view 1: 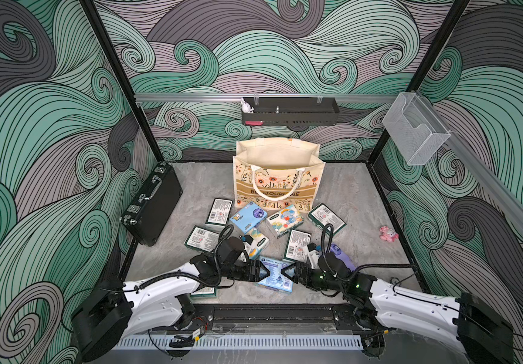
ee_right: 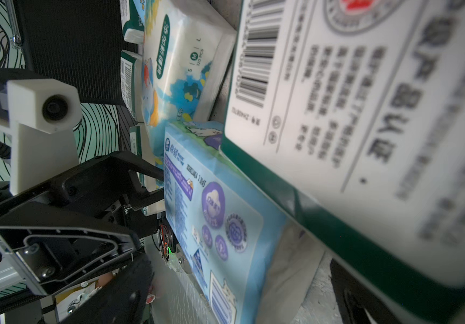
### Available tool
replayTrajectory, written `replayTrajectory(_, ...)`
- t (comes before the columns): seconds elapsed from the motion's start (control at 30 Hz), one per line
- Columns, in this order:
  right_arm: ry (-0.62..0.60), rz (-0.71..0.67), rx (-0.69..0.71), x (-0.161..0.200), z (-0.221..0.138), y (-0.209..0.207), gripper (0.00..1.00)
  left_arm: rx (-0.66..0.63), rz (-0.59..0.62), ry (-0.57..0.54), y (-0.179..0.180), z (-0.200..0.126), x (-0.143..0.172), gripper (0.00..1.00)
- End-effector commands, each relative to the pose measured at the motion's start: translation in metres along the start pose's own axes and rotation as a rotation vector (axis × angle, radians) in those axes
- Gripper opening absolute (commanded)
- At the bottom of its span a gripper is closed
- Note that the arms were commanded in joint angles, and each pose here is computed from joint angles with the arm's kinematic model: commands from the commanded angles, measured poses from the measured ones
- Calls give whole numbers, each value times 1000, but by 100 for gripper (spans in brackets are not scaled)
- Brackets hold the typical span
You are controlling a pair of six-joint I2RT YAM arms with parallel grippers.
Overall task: Put tissues into the canvas bag
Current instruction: Pick up the pack of facial tissues from the center of the board.
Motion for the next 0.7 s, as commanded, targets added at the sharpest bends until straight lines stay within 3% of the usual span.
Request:
replayTrajectory(0.0,7,18,49,5,-1,-13,99,4,14,-48,-11,-1,-12,69)
replayTrajectory(0.13,8,24,73,7,-3,-21,99,-84,6,-52,6,-1,-8,57)
replayTrajectory(0.67,54,44,39,12,10,-23,99,-237,7,-4,48,10,10,34)
Point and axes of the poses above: each gripper's point midway between its finger pads, its own z axis out along the fingers, its own y axis along the line the jaws close on, x = y × z, the point moved 4 cm from there along -z, back along the fingers
